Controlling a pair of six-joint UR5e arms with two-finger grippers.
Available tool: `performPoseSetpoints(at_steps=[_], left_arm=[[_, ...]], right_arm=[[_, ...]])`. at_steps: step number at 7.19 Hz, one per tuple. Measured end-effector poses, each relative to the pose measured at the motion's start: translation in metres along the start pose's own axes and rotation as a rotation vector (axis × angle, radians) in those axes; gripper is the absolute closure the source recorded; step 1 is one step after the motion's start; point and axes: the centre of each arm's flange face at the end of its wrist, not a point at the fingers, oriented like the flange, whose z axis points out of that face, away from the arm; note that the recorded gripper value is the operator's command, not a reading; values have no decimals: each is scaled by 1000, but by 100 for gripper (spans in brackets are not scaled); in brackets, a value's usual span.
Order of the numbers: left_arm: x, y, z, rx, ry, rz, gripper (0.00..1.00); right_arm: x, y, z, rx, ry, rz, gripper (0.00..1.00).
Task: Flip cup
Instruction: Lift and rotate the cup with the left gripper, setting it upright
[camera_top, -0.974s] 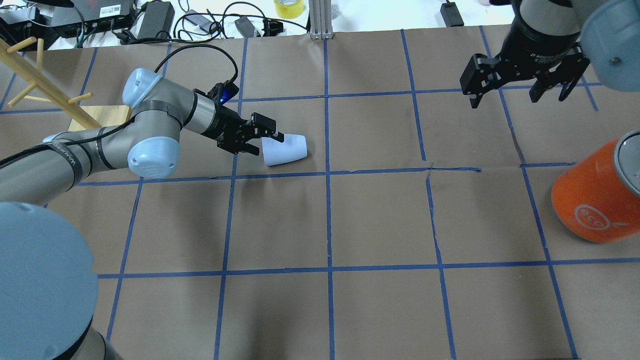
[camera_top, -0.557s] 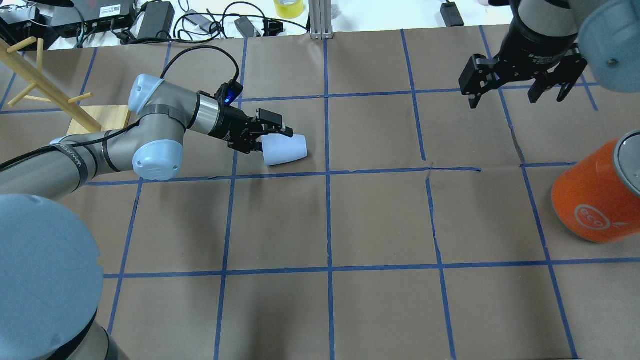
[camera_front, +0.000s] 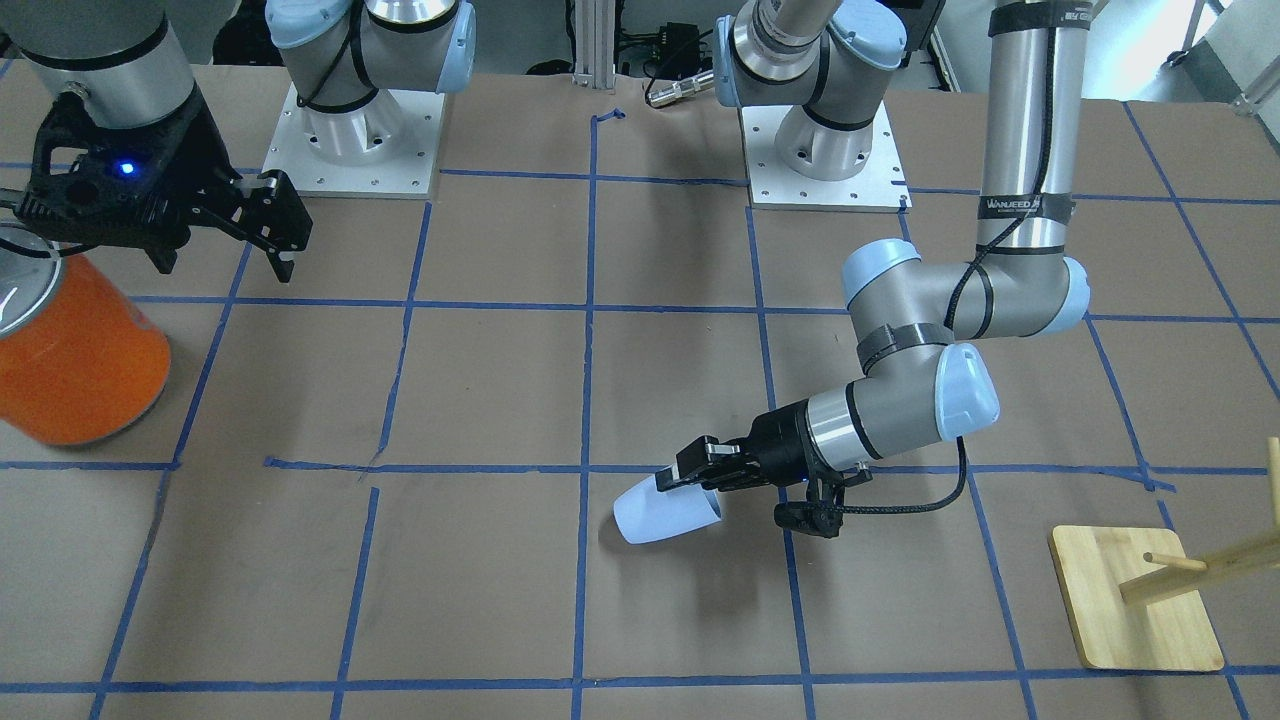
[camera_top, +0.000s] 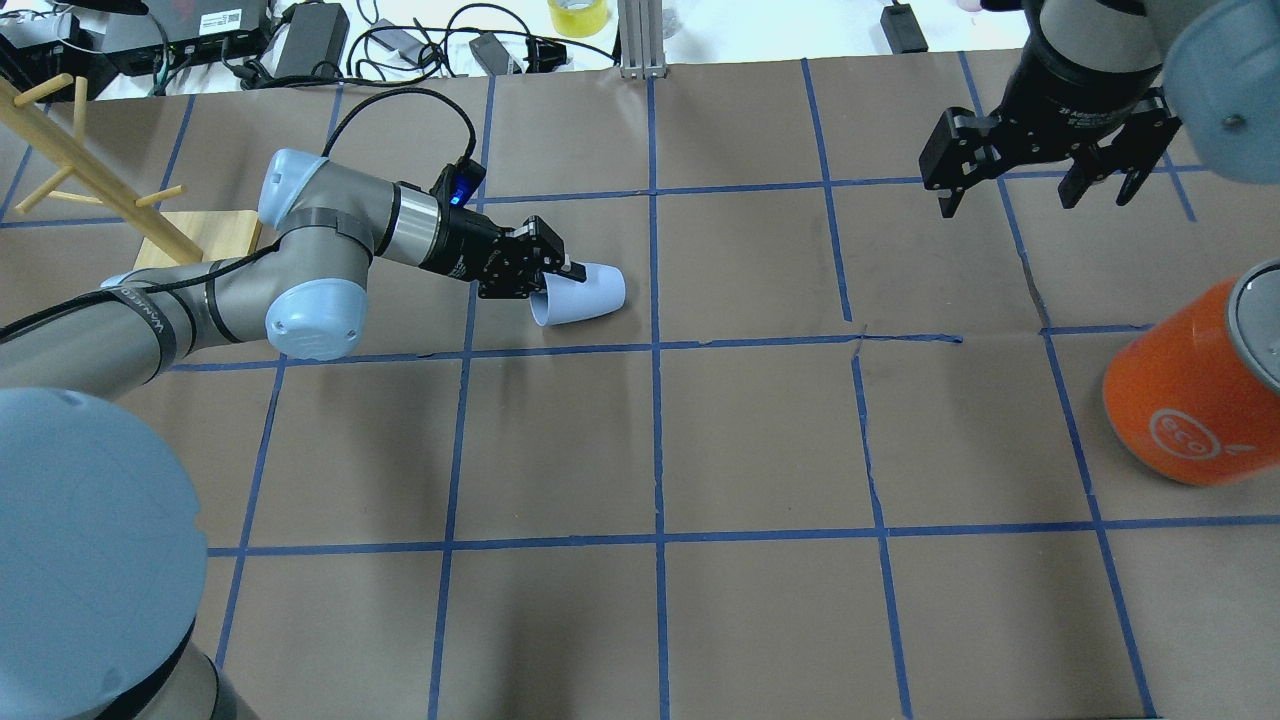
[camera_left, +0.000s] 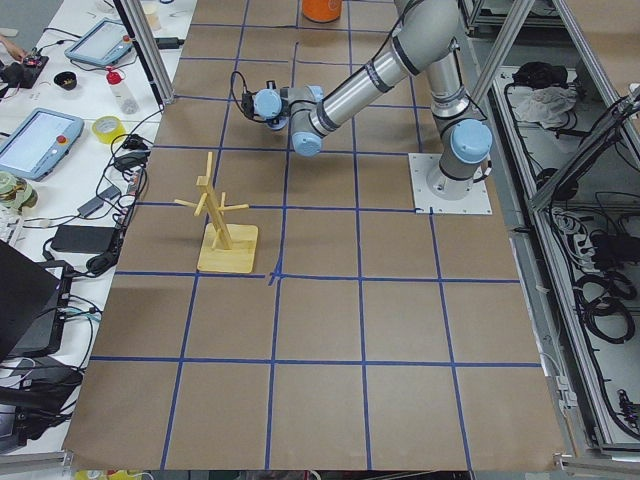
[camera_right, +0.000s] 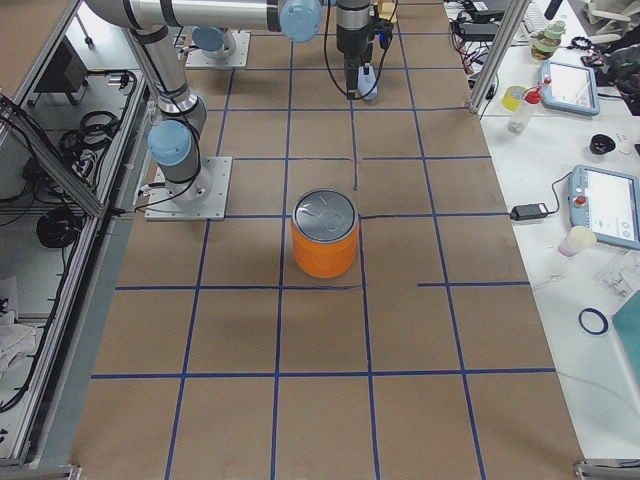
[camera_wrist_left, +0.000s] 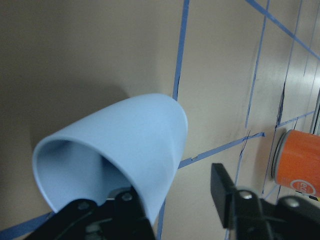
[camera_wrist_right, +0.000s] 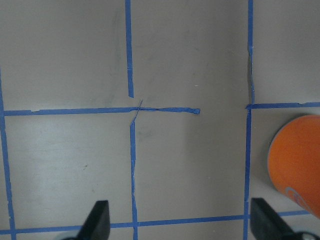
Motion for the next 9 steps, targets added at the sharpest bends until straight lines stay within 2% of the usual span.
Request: performPoseSetpoints(at_steps=[3,4,5,7,8,9], left_arm=[[29,3,-20,34,59,-73,100],[47,1,-35,63,56,-91,100],[62,-2,-53,105,-4,-83,100],[71,-9,-80,198,-261,-40,100],[69,-14,-90,213,-411,6,100],[63,-21,-102,194,-580,66,100]], right_arm=[[-5,2,2,-5,-53,-1,0],[-6,2,5,-9,-56,-2,0],[-7,1,6,-11,-57,-2,0],[-7,2,7,-13,-57,-3,0],[-7,2,7,-13,-55,-3,0],[-7,2,7,-14,-53,-3,0]])
